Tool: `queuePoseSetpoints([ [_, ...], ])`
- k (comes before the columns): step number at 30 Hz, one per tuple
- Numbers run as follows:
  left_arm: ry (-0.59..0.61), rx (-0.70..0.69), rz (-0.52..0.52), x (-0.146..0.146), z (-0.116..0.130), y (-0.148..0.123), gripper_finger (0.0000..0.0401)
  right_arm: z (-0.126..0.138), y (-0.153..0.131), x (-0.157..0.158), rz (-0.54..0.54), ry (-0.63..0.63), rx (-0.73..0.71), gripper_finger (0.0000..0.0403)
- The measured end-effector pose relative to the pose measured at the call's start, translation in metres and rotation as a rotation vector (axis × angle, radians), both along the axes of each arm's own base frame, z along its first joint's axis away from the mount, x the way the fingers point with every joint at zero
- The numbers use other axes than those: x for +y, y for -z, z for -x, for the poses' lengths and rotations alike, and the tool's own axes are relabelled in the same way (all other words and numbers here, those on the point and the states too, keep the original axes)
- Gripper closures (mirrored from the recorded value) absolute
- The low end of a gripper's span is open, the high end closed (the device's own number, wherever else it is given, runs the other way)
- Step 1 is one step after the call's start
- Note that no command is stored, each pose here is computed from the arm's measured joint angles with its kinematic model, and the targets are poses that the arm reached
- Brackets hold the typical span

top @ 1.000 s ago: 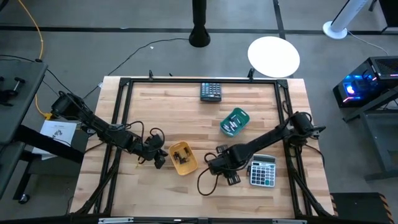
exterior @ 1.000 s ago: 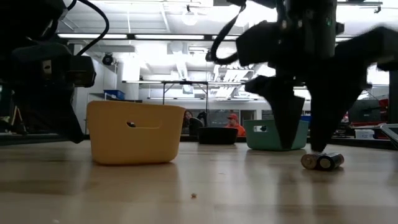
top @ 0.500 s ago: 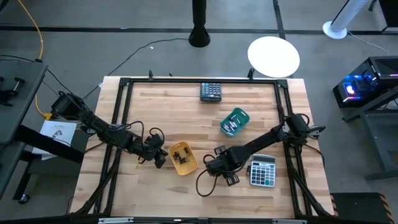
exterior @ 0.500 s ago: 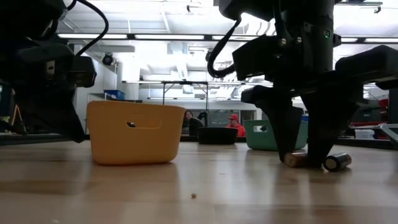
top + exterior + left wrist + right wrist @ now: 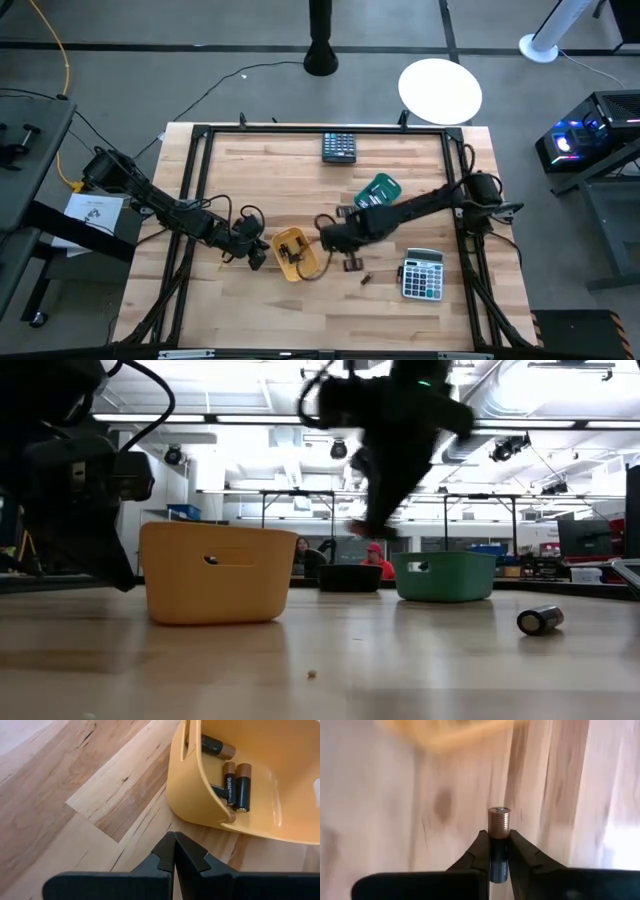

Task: Sort batteries
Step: Put the black battery into the yellow bin

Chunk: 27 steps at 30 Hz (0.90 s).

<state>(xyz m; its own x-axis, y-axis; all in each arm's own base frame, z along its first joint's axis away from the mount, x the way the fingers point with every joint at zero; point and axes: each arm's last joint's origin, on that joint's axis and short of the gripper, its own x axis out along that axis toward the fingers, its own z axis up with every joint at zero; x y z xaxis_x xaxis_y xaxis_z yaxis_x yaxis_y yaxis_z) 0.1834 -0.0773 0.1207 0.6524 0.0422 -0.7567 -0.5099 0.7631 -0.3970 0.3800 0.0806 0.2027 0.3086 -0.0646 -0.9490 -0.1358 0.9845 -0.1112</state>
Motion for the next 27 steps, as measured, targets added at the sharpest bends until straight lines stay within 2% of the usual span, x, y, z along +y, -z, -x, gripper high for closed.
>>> queuePoseSetpoints([
  [4,0.000,0.016,-0.007,0.001,0.001,0.001,0.0401,-0.025,-0.015,-0.015,-0.182,-0.002,-0.175,0.0380],
  [7,-0.007,0.020,-0.004,0.001,0.002,0.001,0.0401,-0.040,-0.025,-0.021,-0.314,-0.018,-0.344,0.0356],
  [11,-0.015,0.023,0.001,0.001,0.002,0.001,0.0401,-0.046,-0.022,-0.021,-0.293,-0.037,-0.398,0.0314],
  [17,-0.014,0.025,0.000,0.001,0.002,0.002,0.0401,-0.047,-0.020,-0.018,-0.297,-0.030,-0.397,0.0265],
  [21,-0.014,0.026,0.001,0.001,0.002,0.002,0.0401,-0.039,-0.026,-0.020,-0.261,0.008,-0.274,0.0249],
  [24,-0.013,0.027,0.000,0.001,0.002,0.002,0.0401,-0.022,-0.022,-0.017,-0.264,0.016,-0.070,0.0247],
  [27,-0.015,0.030,-0.006,0.001,0.002,0.002,0.0401,0.002,-0.008,0.002,-0.231,-0.079,0.144,0.0246],
])
